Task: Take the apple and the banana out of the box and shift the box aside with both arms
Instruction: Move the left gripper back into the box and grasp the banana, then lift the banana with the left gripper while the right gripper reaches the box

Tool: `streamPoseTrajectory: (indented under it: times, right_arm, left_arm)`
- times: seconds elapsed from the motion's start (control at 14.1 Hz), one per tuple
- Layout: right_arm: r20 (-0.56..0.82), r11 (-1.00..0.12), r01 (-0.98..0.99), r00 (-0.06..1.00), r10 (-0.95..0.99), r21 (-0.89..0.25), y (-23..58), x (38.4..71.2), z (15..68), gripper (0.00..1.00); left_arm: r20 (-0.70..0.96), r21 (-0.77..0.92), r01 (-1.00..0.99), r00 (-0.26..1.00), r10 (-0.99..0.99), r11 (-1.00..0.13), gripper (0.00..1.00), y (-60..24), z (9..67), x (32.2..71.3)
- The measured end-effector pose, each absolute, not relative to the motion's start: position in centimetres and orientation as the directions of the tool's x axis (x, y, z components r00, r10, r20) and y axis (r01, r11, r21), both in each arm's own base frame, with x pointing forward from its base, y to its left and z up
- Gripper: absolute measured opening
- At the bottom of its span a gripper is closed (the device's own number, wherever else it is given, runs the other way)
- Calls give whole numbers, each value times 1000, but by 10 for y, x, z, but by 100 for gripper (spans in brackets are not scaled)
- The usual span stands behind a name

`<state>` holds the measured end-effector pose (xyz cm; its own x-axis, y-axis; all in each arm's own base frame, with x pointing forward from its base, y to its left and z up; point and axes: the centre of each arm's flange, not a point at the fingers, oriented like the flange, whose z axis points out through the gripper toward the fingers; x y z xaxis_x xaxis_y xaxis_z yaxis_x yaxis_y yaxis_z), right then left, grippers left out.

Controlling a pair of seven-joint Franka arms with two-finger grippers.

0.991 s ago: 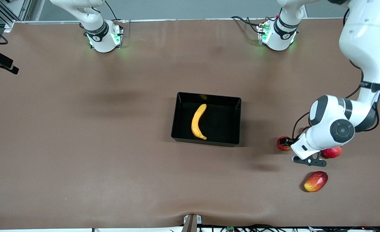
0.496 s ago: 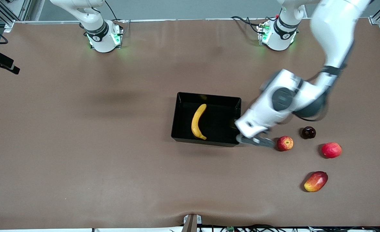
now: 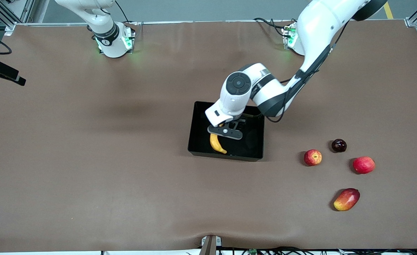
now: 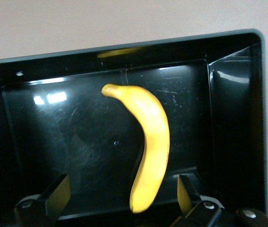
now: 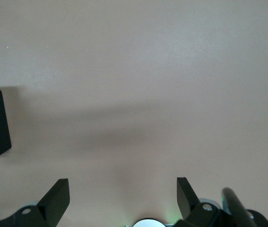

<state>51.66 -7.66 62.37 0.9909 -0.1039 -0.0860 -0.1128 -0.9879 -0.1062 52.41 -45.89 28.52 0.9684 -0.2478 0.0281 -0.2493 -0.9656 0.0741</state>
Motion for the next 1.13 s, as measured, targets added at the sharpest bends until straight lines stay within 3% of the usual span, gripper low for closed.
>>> streamPoseTrajectory:
  times: [0.5,0.64,0.99,1.06,1.13]
  right_arm:
    - [-117,-991,-55,992,-41,-119,-111,525,599,100]
    - [-140,-992,-45,990,-28,-121,-106,533,585,100]
    - [-216,-990,-15,976,15,-138,-86,559,535,100]
    - [-224,-990,1,974,32,-139,-76,564,528,100]
    - [-226,-990,16,973,48,-138,-67,568,524,100]
  left_arm:
    - [74,108,-241,969,-234,-964,100,-491,198,507]
    - [66,111,-234,971,-228,-966,95,-492,187,506]
    - [79,110,-237,970,-229,-965,42,-492,189,510]
    - [83,110,-239,970,-230,-965,35,-492,192,511]
    - [89,107,-243,968,-234,-964,36,-492,195,513]
